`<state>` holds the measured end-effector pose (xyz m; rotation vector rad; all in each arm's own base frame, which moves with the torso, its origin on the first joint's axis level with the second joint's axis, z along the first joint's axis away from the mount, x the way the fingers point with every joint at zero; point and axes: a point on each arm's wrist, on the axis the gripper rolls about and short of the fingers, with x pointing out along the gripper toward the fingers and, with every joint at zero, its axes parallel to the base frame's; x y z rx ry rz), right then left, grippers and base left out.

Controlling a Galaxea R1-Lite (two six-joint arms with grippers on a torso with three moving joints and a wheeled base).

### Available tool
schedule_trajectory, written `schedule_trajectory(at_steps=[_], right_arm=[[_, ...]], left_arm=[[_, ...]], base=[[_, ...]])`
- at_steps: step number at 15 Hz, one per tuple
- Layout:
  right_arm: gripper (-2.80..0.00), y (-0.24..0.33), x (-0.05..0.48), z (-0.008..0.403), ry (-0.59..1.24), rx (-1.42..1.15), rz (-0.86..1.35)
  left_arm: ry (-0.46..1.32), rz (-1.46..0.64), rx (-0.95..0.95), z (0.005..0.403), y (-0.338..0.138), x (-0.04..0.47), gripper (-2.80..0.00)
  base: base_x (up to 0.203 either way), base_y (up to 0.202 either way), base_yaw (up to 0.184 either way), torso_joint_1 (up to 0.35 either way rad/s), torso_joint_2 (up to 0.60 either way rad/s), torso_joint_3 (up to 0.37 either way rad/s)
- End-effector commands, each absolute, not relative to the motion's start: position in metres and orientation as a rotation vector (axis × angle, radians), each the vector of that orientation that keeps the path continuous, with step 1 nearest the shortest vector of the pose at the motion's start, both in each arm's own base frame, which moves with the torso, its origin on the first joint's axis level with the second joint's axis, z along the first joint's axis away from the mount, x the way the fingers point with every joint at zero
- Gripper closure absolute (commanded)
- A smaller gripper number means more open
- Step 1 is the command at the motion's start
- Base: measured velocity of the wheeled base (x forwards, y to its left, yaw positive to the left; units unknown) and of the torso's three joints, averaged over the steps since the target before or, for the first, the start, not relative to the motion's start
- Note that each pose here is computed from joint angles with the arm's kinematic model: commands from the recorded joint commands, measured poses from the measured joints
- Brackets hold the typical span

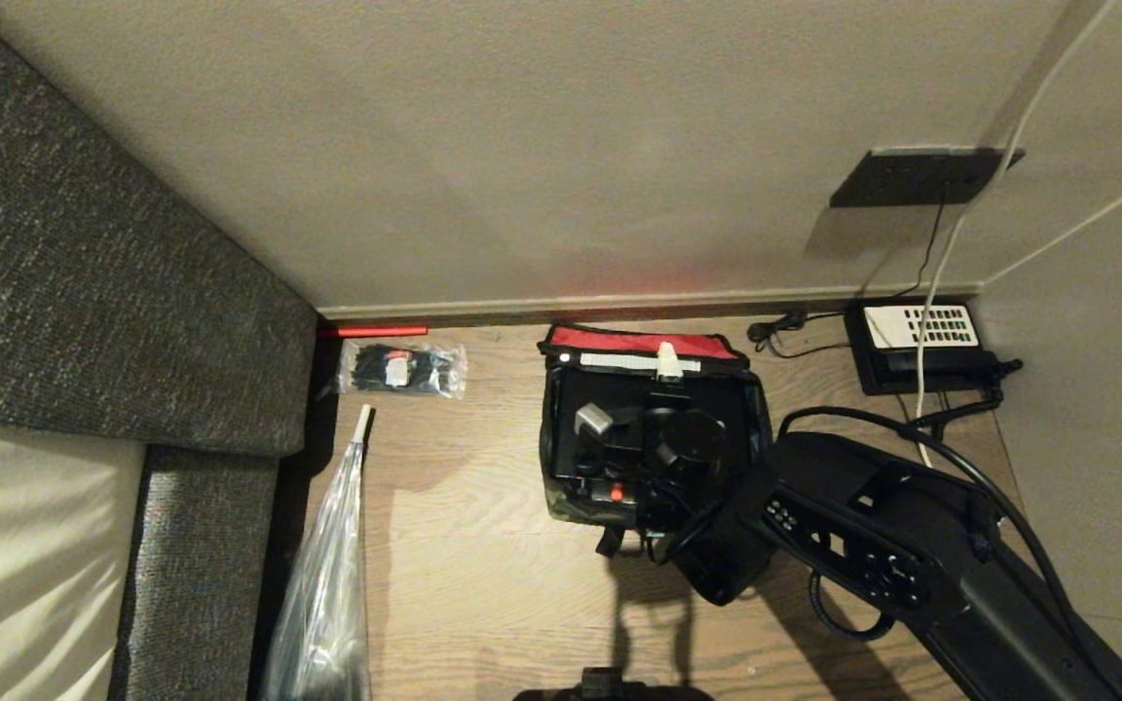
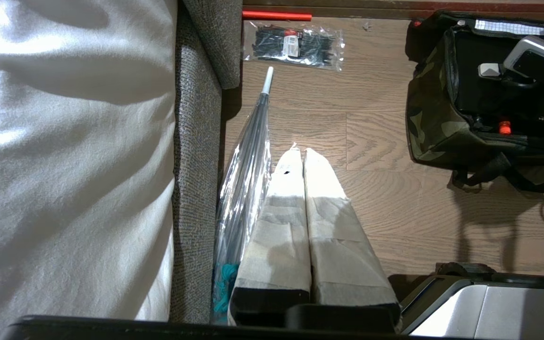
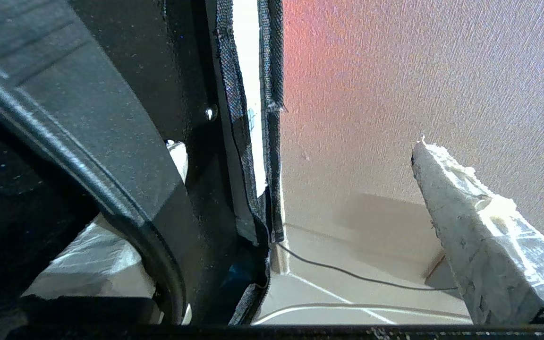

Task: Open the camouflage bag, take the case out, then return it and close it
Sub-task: Lift the black box

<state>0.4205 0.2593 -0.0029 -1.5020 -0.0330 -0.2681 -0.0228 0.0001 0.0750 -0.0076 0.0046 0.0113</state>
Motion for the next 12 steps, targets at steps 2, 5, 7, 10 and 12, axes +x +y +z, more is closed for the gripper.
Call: schedule_trajectory(at_steps=[2,5,7,10,12], right_arm=[[0.00,0.2568,0.4181,-0.0076,-0.016,-1.514,-0.263],[0.00,0.2572,0.4187,-0.0063,-0.021,-1.498,-0.266],[0.00,0.2566,0.4180,-0.0042,-0.020,-1.496,-0.267],[0.00,0.2590,0.4174,-0.0013,-0.034,-1.464,-0.267],[0.00,0.2584,0.4170,0.0007,-0.033,-1.463,-0.269]], left_arm=[[0.008,0.012,-0.008,0.0742,0.0001,-0.0226,0.00],[0.008,0.012,-0.008,0.0742,0.0001,-0.0226,0.00],[0.008,0.012,-0.008,0.0742,0.0001,-0.0226,0.00],[0.008,0.012,-0.008,0.0742,0.0001,-0.0226,0.00],[0.008,0.012,-0.008,0.0742,0.0001,-0.0226,0.00]], base=[[0.000,0.000,0.000,0.000,0.00,0.000],[0.000,0.000,0.000,0.000,0.00,0.000],[0.000,0.000,0.000,0.000,0.00,0.000],[0.000,0.000,0.000,0.000,0.00,0.000],[0.000,0.000,0.000,0.000,0.00,0.000]])
